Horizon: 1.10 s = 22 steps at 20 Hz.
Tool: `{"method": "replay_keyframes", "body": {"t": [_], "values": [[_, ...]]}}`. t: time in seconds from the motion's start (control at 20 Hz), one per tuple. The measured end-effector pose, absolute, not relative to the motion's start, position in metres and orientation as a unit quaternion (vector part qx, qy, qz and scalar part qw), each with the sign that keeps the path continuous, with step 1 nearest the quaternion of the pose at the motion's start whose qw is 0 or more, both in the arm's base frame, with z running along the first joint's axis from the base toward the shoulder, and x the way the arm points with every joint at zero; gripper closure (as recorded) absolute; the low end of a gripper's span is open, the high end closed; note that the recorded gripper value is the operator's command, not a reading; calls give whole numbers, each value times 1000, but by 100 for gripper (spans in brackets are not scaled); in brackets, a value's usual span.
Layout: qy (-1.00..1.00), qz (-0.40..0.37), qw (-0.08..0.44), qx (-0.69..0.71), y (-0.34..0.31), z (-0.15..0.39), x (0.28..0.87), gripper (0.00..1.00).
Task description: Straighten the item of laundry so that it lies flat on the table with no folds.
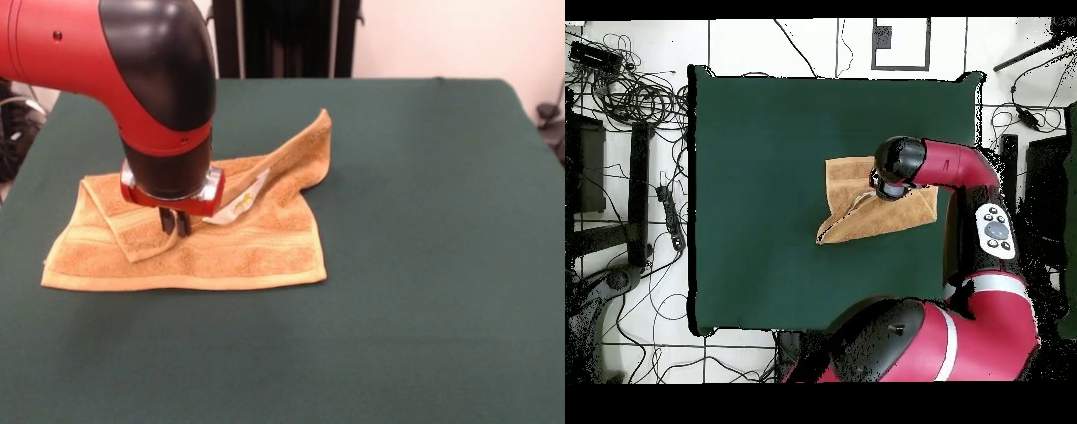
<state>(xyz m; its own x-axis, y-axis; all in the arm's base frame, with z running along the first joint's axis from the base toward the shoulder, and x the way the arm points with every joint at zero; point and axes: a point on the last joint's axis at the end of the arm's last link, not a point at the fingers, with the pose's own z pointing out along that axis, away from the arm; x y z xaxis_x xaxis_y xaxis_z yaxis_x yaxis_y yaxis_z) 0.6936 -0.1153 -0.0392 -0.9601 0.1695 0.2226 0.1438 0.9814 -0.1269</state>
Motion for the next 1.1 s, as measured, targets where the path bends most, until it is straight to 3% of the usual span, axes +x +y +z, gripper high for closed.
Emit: {"method": "replay_keyframes", "body": {"t": [0.55,1.1], "values": [[-978,43,169,-116,-159,-30,677,100],[-977,47,168,-121,-168,-13,679,100]]}}
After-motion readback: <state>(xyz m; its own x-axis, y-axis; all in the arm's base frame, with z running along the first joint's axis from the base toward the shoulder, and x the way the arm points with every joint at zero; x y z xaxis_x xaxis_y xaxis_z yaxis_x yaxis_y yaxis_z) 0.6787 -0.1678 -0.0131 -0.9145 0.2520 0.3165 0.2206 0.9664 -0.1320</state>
